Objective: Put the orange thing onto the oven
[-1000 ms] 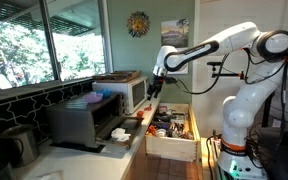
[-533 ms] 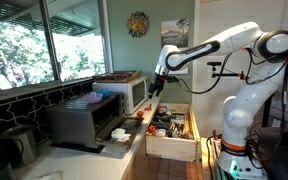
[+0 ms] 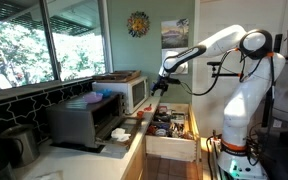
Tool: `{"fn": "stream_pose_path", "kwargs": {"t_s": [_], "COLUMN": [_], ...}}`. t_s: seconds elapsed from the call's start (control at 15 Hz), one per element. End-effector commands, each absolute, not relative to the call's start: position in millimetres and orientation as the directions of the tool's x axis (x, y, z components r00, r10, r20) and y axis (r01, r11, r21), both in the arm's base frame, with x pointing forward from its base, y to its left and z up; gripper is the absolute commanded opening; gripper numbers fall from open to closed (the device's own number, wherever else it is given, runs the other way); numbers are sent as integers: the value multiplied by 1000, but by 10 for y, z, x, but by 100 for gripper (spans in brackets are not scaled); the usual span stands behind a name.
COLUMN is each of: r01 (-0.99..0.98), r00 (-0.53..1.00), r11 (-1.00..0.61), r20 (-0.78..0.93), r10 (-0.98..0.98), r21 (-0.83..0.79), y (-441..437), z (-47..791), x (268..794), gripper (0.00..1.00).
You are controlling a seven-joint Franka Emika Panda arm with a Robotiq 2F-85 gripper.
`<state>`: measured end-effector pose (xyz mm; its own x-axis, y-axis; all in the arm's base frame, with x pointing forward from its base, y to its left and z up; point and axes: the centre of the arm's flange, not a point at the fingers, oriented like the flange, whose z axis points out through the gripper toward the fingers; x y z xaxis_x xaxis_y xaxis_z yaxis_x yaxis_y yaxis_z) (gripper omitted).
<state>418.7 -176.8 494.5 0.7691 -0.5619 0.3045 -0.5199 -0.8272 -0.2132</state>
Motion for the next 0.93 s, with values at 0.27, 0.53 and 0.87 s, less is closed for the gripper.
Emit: {"fn": "stream_pose_path", "kwargs": {"t_s": [0.27, 0.53, 0.87], "r01": [-701, -699, -616], "r00": [650, 653, 722], "r11": [-660, -670, -665], "r20": [137, 159, 36], "r10": [-747, -740, -691], "r21": [-272, -249, -424], "y": [-2604, -2604, -3229], "z": [4400, 4323, 4131], "x": [4436, 4414, 4390], "gripper": [100, 100, 100]}}
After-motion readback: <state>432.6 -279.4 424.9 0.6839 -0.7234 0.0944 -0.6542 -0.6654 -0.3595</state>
